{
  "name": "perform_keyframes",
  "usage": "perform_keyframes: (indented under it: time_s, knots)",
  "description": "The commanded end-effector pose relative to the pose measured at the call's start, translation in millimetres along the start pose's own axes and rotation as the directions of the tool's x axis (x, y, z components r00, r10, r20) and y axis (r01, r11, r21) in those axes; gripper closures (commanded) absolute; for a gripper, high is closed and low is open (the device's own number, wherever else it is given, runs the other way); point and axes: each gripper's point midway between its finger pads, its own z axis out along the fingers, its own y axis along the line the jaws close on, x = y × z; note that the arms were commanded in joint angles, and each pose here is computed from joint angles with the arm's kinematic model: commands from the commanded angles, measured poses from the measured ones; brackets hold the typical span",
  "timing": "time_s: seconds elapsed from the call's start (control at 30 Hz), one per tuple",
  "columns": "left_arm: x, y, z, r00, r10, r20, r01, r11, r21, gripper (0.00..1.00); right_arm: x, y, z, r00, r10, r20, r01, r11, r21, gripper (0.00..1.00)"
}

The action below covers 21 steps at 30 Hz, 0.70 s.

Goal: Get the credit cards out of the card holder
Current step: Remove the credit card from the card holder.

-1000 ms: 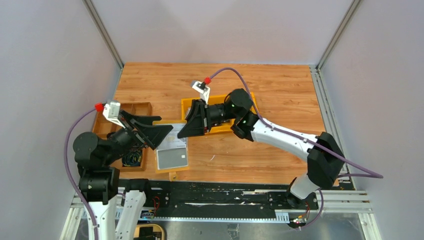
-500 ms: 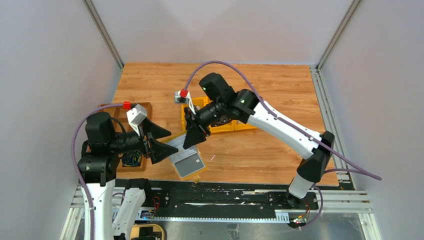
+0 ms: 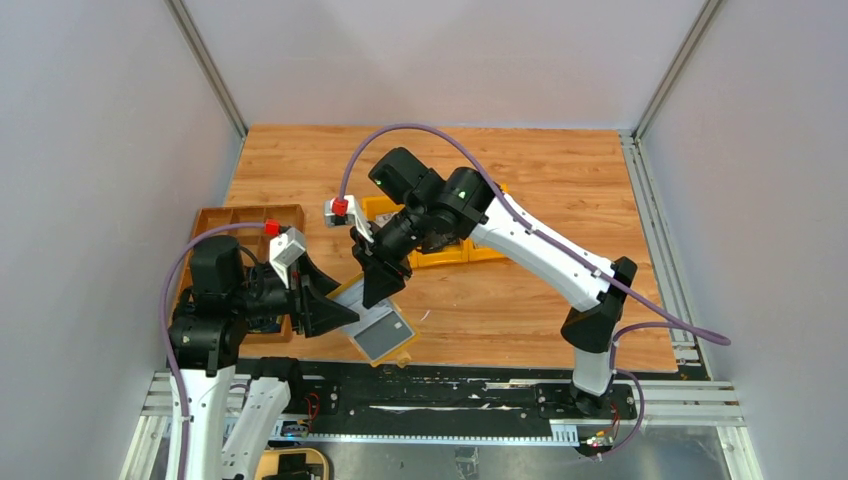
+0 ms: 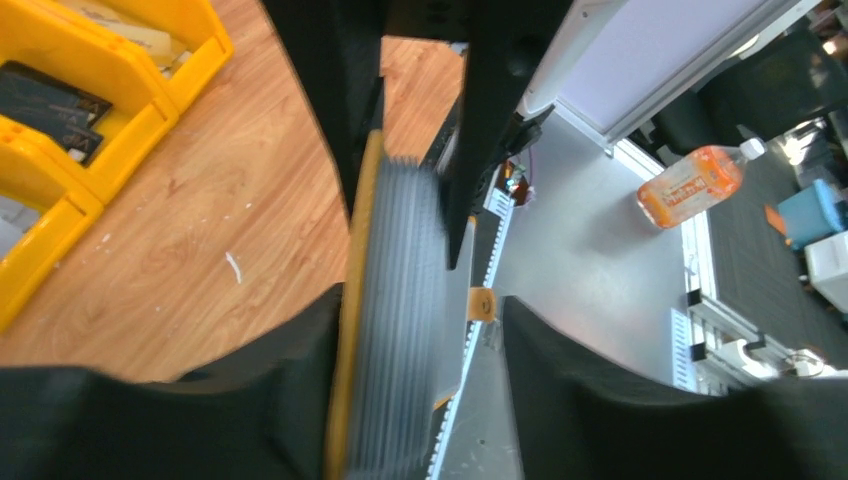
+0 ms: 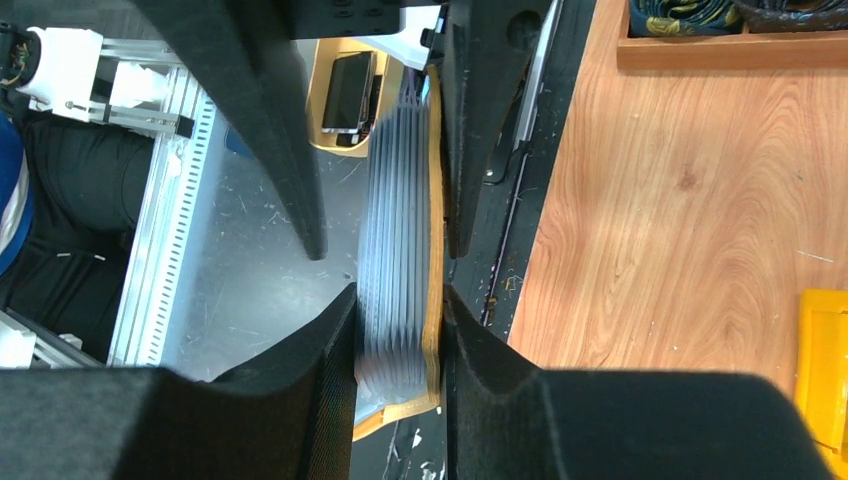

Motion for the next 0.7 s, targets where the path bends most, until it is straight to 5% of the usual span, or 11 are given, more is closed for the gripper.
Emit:
perform_keyframes:
  time_s: [0.0,0.13,0.23,0.33,0.53,0.67]
  knots:
    - [7.4,8.3,0.5,1.000,-0.021,-0.015,0.021,0.999,-0.042,0.55,-6.9,9.8,-5.9,0.998,-0.061,0.000,0.061,0.998,0.004,0.97]
    - [10.0,13.3,2.4,0.999,-0.045,-0.028,0.044,0.998,-0.044,0.65,-9.5,8.0,-2.5,0.998,-0.067,-0.002,0.067,0.998,0.003,0.97]
    - [11.3,15.6,3.8,0.998,-0.040,-0.039,0.039,0.999,-0.034,0.82,-15.8,6.8,-2.0,0.998,-0.066,0.012,0.066,0.998,0.004,0.95]
    - [7.3,19.5,3.4,0.999,-0.033,-0.040,0.030,0.998,-0.058,0.97,-23.4,8.4,-6.0,0.996,-0.056,0.065,0.056,0.998,0.001,0.70]
    - [-23.8,27.4,2.7,0.997,-0.081,0.002,0.080,0.987,-0.138,1.00,-30.0,19.2,-16.3,0.941,0.016,0.339,0.018,0.995,-0.096,0.45]
    - [-54.6,32.3,2.3,0.986,-0.082,0.143,0.109,0.974,-0.197,1.00,-28.8,25.3,-19.1,0.887,0.078,0.456,-0.005,0.987,-0.159,0.44]
